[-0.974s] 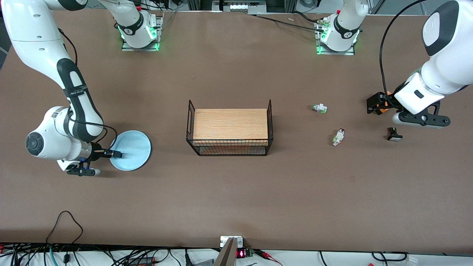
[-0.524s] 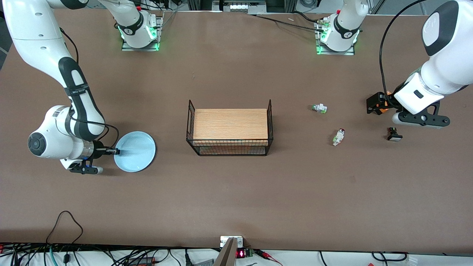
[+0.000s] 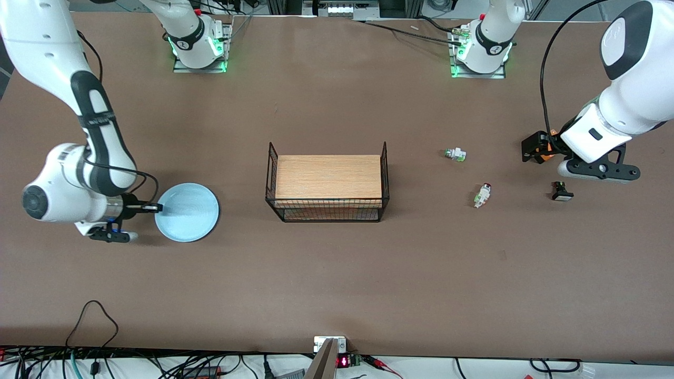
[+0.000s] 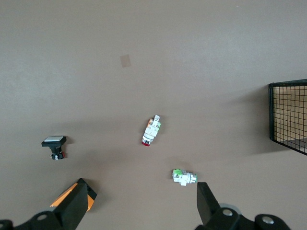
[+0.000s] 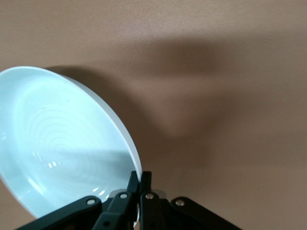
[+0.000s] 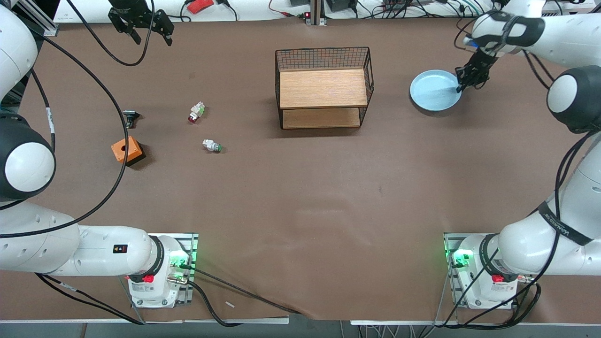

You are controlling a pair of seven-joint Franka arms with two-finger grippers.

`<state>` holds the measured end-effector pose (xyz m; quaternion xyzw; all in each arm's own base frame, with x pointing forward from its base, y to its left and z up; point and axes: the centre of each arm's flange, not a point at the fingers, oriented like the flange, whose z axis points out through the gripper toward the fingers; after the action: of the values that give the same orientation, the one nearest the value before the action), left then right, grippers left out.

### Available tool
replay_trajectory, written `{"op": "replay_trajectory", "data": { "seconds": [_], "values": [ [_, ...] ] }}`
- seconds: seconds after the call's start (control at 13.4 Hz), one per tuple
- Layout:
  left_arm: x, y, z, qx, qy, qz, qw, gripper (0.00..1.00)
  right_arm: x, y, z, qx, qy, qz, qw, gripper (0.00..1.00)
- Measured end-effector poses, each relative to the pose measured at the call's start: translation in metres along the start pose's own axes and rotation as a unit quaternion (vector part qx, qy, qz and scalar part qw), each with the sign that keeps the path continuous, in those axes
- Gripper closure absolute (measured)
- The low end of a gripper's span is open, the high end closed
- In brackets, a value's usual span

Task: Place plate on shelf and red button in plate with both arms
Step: 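Lift the plate with the right gripper toward the wire basket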

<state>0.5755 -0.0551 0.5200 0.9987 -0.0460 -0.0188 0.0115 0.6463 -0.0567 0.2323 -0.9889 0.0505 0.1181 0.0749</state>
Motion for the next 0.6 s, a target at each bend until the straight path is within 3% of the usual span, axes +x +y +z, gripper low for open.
{"op": "replay_trajectory", "data": {
  "seconds": [0.6],
  "values": [
    [-0.001,0.0,0.001,0.0,-0.006,0.0,1.0,0.0,-0.058,-0.045,-0.139,0.012,-0.038,0.098,0.994,0.97]
  ]
}}
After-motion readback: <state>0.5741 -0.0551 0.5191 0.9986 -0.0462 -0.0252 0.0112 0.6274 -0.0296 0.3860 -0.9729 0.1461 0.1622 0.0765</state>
